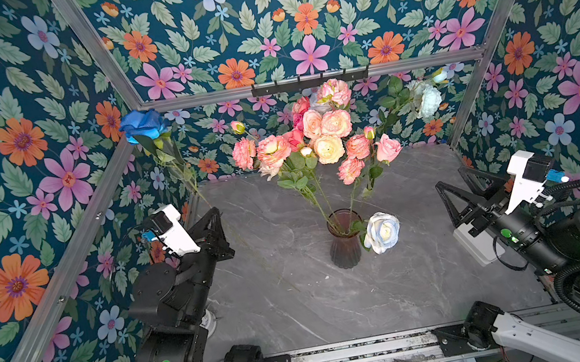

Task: Arrange flowers in a vase
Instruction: Place the flower in the vase, then reset both arms

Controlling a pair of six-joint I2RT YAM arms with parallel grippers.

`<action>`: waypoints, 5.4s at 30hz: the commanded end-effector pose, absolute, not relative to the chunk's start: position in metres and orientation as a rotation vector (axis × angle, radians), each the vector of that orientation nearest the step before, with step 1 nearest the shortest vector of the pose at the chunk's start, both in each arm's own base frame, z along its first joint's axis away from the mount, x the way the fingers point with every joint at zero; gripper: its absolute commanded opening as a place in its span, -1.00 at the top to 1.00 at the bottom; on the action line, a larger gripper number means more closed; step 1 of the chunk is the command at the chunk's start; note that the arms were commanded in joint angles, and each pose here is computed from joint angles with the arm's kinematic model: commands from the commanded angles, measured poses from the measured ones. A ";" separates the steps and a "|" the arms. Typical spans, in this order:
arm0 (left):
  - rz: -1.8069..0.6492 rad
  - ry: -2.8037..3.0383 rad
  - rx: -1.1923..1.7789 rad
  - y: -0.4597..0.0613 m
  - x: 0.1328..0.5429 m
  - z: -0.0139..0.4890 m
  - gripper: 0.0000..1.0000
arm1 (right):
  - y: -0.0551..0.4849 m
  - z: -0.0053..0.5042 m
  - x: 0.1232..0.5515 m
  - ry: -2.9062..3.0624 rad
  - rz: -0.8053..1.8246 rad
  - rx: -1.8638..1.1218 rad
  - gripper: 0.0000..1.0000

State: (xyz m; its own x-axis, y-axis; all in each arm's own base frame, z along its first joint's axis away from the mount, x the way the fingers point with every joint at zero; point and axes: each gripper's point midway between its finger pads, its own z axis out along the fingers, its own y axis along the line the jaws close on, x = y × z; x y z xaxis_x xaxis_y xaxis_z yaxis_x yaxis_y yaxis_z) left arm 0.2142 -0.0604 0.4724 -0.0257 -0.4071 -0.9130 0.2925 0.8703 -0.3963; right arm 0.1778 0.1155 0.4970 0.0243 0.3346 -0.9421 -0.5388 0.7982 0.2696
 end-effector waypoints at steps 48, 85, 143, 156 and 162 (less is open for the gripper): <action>-0.641 1.261 0.322 -0.274 0.307 0.517 1.00 | 0.104 0.512 0.166 1.357 0.659 -0.193 -0.64; -0.423 1.349 -0.089 -0.146 0.232 0.480 -0.73 | 0.109 0.472 0.197 1.443 0.567 -0.130 -0.97; 0.222 1.636 -0.230 0.040 0.375 0.125 -0.99 | 0.011 0.381 0.334 1.638 0.226 0.271 -0.98; 0.237 1.694 -0.247 0.042 0.380 0.117 -0.99 | -0.066 0.214 0.383 1.812 -0.118 0.203 -0.98; 0.236 1.697 -0.247 0.043 0.380 0.116 -0.99 | -0.052 0.154 0.374 1.920 0.016 0.224 -0.97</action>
State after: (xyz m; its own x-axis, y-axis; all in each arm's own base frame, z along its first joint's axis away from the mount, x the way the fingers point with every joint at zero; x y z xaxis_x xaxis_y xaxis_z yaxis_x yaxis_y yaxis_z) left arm 0.3791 0.0423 0.1094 -0.1635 -0.0348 -0.9859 -0.2974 0.9546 0.0156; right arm 0.3638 -0.0616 0.1314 -0.4284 0.1579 -0.8897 0.2116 0.9748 0.0711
